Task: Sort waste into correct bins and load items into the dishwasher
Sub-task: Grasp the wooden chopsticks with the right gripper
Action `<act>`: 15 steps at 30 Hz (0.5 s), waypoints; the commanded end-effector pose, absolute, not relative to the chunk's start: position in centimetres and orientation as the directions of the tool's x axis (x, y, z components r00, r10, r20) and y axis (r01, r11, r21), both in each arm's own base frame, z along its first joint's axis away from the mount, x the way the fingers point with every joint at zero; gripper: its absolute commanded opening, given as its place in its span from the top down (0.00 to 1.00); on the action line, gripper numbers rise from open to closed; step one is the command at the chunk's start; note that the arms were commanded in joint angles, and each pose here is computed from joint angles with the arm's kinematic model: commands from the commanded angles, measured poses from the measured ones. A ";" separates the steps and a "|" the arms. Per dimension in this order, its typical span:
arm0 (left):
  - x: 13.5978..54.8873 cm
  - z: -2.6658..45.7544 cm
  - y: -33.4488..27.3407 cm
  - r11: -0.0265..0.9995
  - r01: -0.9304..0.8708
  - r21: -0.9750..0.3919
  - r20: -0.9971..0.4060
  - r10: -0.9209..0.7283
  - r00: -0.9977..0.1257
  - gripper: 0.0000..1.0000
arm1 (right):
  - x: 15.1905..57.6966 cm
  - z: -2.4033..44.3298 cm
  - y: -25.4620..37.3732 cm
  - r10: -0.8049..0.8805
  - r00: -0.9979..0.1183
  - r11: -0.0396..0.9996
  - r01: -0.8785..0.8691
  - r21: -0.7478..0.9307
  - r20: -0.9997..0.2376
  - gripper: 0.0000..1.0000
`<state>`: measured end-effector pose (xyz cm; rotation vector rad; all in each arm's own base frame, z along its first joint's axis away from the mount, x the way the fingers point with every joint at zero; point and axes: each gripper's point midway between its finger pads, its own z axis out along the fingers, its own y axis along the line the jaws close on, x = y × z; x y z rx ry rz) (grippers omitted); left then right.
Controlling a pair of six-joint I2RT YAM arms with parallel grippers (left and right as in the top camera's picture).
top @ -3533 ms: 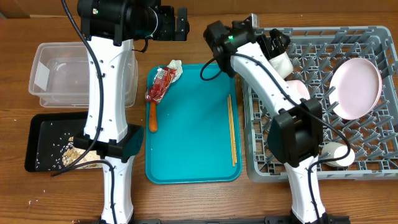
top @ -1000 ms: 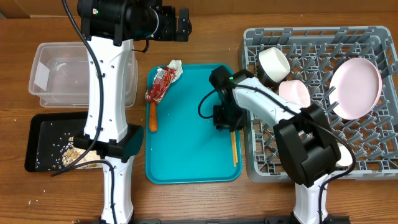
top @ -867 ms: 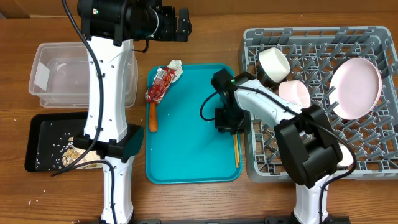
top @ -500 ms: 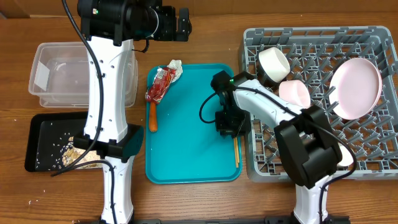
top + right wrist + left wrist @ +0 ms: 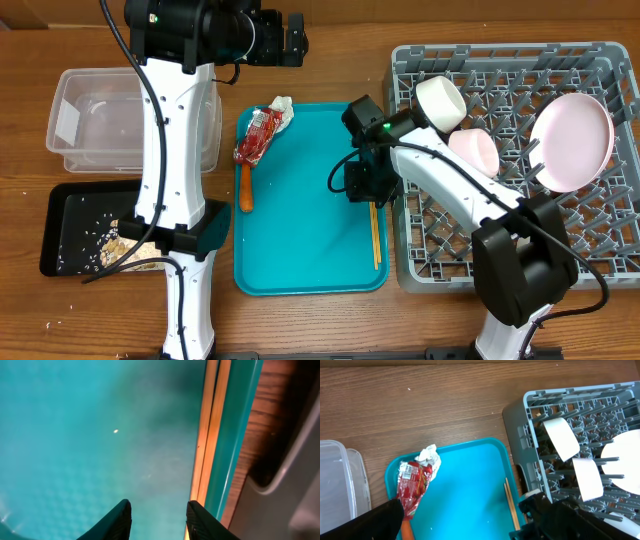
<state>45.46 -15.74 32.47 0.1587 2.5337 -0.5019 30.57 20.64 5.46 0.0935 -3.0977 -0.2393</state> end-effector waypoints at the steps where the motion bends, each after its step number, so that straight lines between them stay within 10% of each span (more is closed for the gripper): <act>1: 45.5 32.3 -15.9 0.924 0.233 -0.303 -0.541 0.034 -0.840 0.00 | 29.6 3.6 19.5 -0.016 -0.998 0.994 -0.010 0.106 0.057 0.61; 15: 45.5 32.3 -15.9 0.924 0.233 -0.303 -0.541 0.034 -0.840 0.00 | 28.3 1.1 19.5 -0.017 -0.996 0.990 -0.005 0.139 0.086 0.62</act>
